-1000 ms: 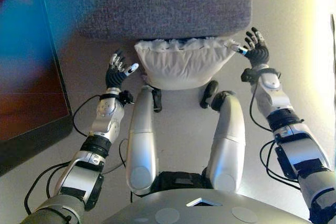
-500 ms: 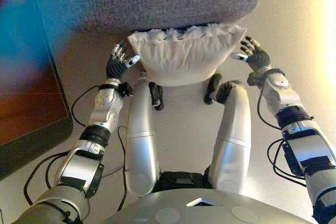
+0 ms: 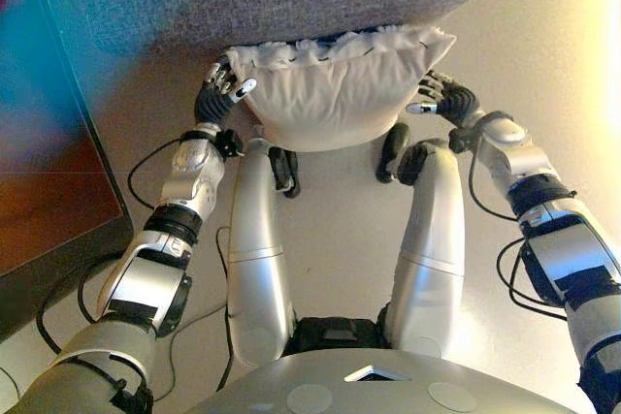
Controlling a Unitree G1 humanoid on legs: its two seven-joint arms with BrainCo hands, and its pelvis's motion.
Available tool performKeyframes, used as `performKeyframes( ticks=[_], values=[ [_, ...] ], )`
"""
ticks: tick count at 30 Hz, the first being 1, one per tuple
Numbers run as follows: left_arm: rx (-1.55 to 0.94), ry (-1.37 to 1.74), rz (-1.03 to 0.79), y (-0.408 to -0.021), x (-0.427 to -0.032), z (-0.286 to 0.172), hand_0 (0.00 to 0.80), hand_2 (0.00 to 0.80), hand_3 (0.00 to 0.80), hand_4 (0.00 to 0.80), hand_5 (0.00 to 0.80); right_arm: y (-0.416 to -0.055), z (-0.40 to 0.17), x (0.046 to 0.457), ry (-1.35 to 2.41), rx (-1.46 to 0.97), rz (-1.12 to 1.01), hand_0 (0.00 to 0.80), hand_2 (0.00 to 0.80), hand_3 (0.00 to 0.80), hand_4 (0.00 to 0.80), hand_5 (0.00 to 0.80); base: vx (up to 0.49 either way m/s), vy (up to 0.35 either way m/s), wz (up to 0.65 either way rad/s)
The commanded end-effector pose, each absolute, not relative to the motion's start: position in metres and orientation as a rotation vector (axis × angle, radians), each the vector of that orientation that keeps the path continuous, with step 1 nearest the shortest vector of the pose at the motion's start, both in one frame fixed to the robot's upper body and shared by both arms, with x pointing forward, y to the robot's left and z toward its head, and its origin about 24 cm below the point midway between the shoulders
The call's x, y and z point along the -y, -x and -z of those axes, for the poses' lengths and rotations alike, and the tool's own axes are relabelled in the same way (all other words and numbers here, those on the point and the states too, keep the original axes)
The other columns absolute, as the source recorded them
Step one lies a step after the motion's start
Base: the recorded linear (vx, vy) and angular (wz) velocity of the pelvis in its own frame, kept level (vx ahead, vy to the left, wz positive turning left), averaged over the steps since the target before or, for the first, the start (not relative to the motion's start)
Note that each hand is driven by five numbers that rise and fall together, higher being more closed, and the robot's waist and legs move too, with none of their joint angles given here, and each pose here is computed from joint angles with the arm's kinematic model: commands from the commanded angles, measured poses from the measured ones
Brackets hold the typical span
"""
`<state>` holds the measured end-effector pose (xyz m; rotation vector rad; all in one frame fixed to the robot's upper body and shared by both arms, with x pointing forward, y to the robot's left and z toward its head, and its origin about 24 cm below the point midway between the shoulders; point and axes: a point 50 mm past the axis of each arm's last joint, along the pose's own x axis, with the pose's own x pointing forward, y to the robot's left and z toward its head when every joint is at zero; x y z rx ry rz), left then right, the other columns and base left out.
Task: Pick up the cushion and take it to the sofa
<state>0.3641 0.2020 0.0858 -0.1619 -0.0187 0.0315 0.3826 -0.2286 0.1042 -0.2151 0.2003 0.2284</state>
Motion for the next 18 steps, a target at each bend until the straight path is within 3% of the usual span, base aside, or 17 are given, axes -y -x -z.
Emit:
performKeyframes(
  ticks=[1,12,18],
  values=[
    [0.033,0.170,-0.083,-0.370,-0.202,-0.091,0.000,0.000,0.000,0.000,0.000,-0.390,-0.120,0.232,0.238,-0.170,-0.184,0.000,0.000,0.000,0.000,0.000,0.000,0.000,0.00],
    [-0.049,0.172,-0.207,-0.371,-0.215,-0.080,0.000,0.000,0.000,0.000,0.000,-0.400,-0.146,0.228,0.218,-0.090,-0.130,0.000,0.000,0.000,0.000,0.000,-0.002,0.000,0.00],
    [0.034,0.245,-0.332,-0.364,-0.223,-0.080,0.000,0.000,0.000,0.000,0.000,-0.401,-0.151,0.223,0.218,-0.062,-0.134,0.000,0.000,0.000,0.000,0.000,0.000,0.000,0.00]
  ],
)
